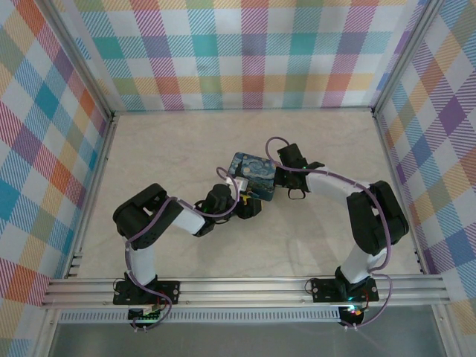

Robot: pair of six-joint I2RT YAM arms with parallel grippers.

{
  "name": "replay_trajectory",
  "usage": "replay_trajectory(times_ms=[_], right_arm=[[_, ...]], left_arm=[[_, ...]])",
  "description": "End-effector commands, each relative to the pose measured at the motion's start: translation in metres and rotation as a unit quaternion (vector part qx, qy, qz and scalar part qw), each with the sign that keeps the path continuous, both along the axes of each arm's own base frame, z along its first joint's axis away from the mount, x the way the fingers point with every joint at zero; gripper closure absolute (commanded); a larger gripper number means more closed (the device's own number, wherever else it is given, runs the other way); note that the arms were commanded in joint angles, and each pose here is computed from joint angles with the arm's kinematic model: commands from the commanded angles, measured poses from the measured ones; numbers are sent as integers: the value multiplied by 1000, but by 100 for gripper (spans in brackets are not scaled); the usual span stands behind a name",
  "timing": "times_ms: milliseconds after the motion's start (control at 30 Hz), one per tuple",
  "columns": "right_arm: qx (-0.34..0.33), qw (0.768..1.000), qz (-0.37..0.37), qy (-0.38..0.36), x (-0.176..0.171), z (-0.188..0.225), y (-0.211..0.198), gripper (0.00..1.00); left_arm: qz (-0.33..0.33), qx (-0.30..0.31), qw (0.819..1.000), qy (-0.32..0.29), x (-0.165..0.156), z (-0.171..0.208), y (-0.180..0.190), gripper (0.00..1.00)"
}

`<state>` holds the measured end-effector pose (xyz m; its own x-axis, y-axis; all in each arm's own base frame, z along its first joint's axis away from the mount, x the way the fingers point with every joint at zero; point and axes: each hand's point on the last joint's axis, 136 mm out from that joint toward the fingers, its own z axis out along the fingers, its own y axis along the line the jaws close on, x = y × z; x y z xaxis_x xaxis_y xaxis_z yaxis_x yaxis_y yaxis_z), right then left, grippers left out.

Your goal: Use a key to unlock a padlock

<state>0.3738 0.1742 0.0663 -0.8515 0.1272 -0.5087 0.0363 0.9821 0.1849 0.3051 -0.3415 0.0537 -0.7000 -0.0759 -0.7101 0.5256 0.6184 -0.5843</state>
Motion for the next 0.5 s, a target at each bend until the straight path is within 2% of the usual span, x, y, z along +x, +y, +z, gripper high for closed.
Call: replay_trajectory(times_ms=[0,233,467], right_arm=[[10,1000,10,-4,3,3,11,100],[23,1000,12,-6,2,7,16,100],[35,999,15,-10,1,11,22,100]], left_arm=[[13,-38,999,-15,5,10,5,37],[65,-65,996,20,21,1,19,30],[55,-96,993,39,25,-1,8,24]])
